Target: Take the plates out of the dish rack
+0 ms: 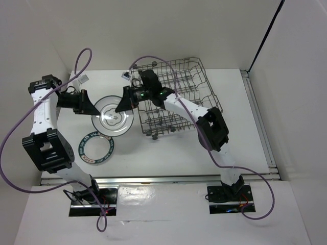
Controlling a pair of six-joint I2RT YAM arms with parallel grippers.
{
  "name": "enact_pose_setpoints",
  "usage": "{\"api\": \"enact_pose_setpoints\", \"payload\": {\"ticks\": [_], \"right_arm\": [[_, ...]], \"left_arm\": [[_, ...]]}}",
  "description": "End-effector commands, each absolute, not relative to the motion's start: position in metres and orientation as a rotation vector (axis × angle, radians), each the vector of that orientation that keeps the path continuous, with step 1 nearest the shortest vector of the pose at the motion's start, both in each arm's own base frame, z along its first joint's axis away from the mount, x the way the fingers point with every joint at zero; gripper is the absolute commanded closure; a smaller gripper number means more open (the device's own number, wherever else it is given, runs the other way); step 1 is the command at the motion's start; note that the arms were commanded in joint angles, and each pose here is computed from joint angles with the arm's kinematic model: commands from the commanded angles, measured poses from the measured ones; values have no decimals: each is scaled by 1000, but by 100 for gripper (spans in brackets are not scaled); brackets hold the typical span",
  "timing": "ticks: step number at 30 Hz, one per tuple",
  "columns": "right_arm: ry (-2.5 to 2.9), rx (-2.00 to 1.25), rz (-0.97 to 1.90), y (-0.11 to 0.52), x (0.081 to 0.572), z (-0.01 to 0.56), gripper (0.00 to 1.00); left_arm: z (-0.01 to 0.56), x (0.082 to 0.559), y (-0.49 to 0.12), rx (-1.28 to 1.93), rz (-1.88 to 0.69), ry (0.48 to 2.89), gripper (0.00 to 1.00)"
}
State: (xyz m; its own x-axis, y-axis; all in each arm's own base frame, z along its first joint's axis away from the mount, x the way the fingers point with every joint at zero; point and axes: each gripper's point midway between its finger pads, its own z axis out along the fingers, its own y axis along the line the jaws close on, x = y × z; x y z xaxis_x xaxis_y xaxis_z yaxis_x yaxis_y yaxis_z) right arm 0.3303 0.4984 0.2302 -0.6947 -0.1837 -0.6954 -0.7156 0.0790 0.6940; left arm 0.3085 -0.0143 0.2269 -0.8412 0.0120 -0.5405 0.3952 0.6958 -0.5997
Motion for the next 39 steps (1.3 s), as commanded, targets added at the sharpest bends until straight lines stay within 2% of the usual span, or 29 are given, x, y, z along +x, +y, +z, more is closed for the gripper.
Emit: {"api": "enact_pose_setpoints", "payload": {"ticks": [1, 4, 5, 9, 12, 17, 22, 30, 31, 33, 35, 39], "right_arm": [[1771, -914, 1587, 508, 340, 275, 81], [1777, -914, 1588, 511, 343, 272, 51], [1782, -913, 1588, 511, 342, 273, 33], [1835, -867, 1499, 510, 355, 265, 13], [1794, -854, 1405, 505, 365, 284, 10], [1749, -836, 1301, 491, 367, 311, 9], [1717, -834, 1231, 475, 369, 327, 9], [1748, -789, 1174, 455, 373, 332, 9], [1761, -778, 1160, 453, 375, 330, 9], [1808, -741, 1103, 441, 382, 325, 8], [1828, -716, 1057, 431, 388, 329, 8], [1967, -585, 879, 387, 417, 308, 8]], "left_arm": [[196, 287, 36, 190, -774, 2614, 100], [176, 275, 50, 161, -734, 2676, 100], [168, 272, 53, 157, -716, 2703, 100], [145, 253, 79, 154, -595, 2772, 100], [138, 242, 102, 83, -554, 2801, 100], [91, 220, 122, 65, -485, 2934, 100], [72, 225, 111, 6, -638, 2933, 100], [60, 230, 110, -35, -738, 2956, 67], [62, 229, 111, -33, -728, 2966, 57], [62, 230, 112, -18, -737, 2969, 45], [59, 233, 113, -24, -758, 2966, 38], [60, 242, 109, 4, -759, 2960, 36]]}}
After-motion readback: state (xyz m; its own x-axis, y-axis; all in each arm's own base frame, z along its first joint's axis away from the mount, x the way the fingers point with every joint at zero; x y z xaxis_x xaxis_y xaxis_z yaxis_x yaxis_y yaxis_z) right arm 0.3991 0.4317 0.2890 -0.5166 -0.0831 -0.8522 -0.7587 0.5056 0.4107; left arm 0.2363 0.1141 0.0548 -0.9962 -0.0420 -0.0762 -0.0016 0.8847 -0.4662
